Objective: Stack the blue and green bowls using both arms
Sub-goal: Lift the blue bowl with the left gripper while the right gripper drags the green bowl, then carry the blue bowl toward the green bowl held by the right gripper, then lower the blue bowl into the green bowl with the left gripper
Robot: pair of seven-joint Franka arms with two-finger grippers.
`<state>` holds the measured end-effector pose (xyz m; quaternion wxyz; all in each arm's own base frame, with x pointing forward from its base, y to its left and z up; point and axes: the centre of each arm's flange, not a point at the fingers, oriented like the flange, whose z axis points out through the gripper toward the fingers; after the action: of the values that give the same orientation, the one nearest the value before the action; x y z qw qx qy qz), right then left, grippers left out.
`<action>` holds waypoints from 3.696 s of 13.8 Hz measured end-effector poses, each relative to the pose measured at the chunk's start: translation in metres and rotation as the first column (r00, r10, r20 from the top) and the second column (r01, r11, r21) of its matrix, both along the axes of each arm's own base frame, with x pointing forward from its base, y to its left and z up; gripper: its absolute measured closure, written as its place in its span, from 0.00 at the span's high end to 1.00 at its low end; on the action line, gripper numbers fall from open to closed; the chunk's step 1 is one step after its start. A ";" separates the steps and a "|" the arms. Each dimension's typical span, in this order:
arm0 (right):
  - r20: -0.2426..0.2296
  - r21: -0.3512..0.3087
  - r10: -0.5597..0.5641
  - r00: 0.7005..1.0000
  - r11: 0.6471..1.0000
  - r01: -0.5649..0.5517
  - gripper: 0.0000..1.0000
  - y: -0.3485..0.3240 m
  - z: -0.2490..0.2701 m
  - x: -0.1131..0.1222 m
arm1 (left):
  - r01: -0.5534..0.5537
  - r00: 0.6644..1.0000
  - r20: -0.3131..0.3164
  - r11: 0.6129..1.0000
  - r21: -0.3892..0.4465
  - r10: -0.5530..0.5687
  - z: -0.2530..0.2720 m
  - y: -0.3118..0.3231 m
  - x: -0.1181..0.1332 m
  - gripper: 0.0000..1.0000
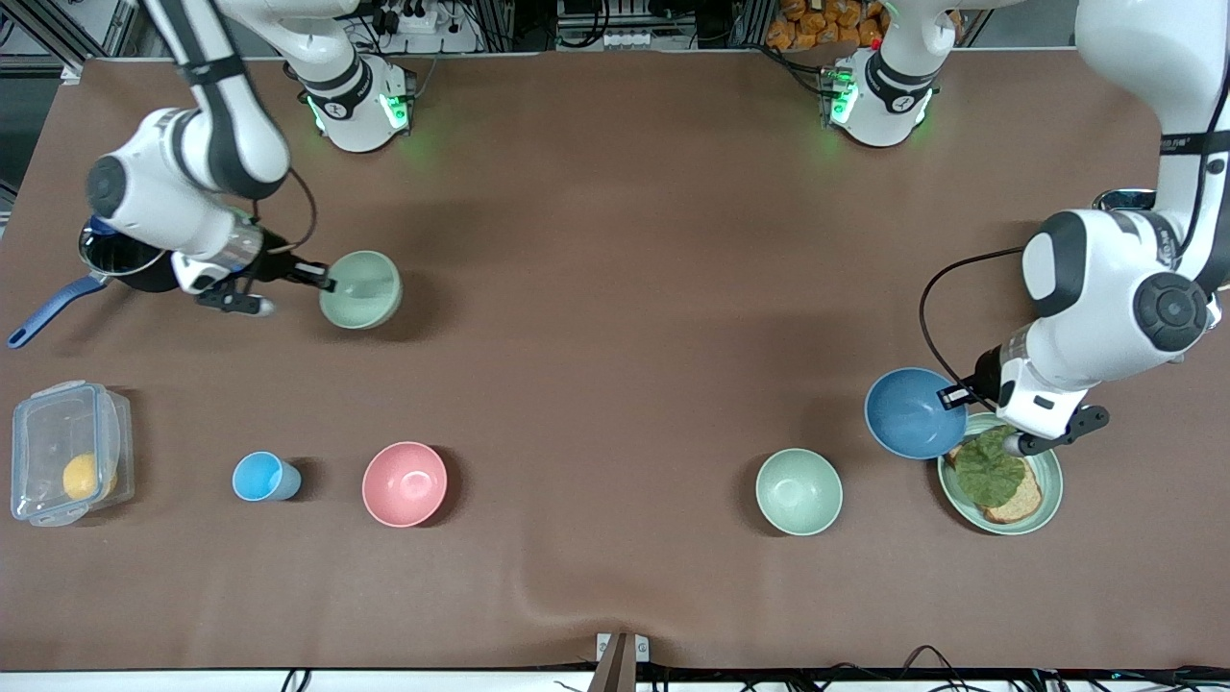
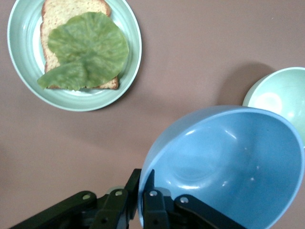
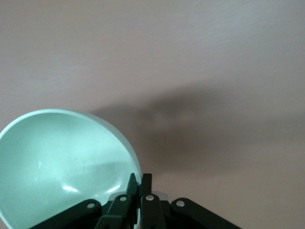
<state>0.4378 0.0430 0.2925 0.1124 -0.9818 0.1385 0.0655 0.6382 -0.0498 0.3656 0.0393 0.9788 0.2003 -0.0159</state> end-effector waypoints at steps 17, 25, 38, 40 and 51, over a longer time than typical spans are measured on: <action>0.039 -0.033 -0.241 0.970 0.970 0.243 0.04 0.310 -0.048 -0.050 | -0.151 0.986 -0.099 0.976 -0.158 0.136 0.003 -0.078 -0.067 0.07; 0.047 -0.039 -0.267 0.962 0.962 0.269 0.04 0.326 -0.074 -0.056 | -0.153 0.987 -0.079 0.975 -0.159 0.142 -0.042 -0.179 -0.122 0.07; -0.124 -0.140 -0.514 0.849 0.856 0.498 0.95 0.273 -0.039 0.029 | -0.204 0.975 -0.124 0.968 -0.144 0.187 -0.052 -0.313 -0.207 0.07; -0.171 -0.137 -0.588 0.791 0.809 0.572 1.00 0.252 -0.045 0.041 | -0.207 0.974 -0.128 0.968 -0.145 0.189 -0.057 -0.327 -0.217 0.07; -0.515 -0.003 -0.708 0.484 0.566 0.825 1.00 0.216 -0.128 0.045 | -0.228 0.962 -0.188 0.959 -0.169 0.196 -0.096 -0.409 -0.239 0.07</action>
<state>0.4824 0.2588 0.1648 0.2132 -0.7454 0.5778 0.2550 0.3991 -0.4586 0.2693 0.1164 0.9385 0.3047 -0.1135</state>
